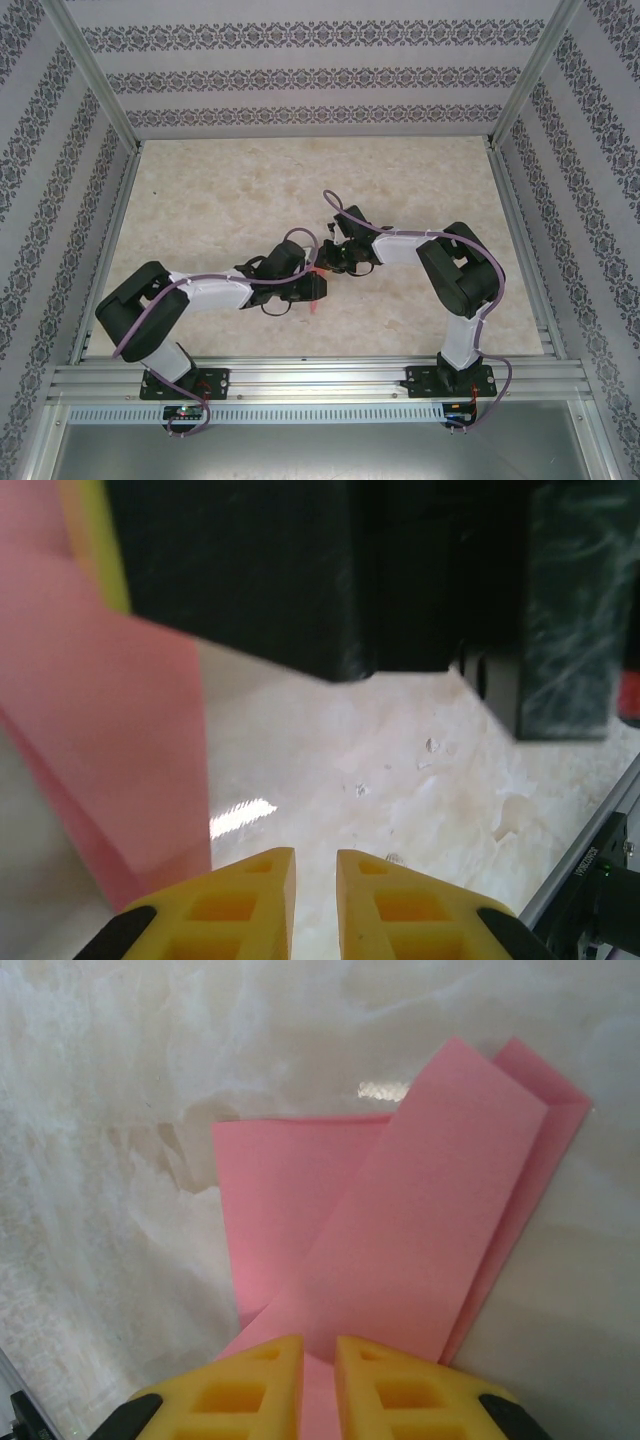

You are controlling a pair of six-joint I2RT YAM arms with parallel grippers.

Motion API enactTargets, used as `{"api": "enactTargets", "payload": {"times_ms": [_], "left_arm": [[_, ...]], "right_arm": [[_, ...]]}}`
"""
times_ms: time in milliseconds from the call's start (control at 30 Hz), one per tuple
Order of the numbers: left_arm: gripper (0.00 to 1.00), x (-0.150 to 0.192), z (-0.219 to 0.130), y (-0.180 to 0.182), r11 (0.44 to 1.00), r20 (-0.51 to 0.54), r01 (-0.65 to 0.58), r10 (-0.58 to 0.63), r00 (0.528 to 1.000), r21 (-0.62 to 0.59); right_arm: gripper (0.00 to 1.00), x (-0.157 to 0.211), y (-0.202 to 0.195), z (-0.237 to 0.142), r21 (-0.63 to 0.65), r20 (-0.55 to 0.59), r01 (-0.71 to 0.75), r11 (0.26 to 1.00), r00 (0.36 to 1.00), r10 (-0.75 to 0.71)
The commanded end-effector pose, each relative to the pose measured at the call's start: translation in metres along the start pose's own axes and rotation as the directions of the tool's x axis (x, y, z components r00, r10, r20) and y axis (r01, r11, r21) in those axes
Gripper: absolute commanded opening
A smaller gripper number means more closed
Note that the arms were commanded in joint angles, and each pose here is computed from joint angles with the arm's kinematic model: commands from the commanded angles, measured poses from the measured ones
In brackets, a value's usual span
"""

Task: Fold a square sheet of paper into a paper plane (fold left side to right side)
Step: Fold the wing for the fifth time at the center of the table.

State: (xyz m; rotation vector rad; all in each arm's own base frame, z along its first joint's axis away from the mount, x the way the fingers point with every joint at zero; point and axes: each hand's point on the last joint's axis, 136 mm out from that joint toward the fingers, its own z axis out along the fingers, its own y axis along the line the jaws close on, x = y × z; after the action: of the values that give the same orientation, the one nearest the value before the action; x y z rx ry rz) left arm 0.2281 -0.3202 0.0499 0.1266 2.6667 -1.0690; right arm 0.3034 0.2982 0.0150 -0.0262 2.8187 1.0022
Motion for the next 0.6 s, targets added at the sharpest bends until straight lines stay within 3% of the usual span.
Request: {"api": "enactTargets", "payload": {"times_ms": [0, 567], "left_arm": [[0.19, 0.000, 0.005, 0.012, 0.999, -0.028, -0.024, 0.023, 0.999, -0.044], [0.18, 0.046, 0.011, 0.045, 0.996, -0.139, 0.015, -0.028, 0.990, -0.093]], "right_arm": [[0.18, 0.011, -0.028, 0.009, 0.108, -0.024, -0.013, 0.994, 1.000, 0.015], [0.18, 0.011, -0.036, 0.012, 0.152, -0.040, -0.017, 0.988, 0.999, 0.024]]}}
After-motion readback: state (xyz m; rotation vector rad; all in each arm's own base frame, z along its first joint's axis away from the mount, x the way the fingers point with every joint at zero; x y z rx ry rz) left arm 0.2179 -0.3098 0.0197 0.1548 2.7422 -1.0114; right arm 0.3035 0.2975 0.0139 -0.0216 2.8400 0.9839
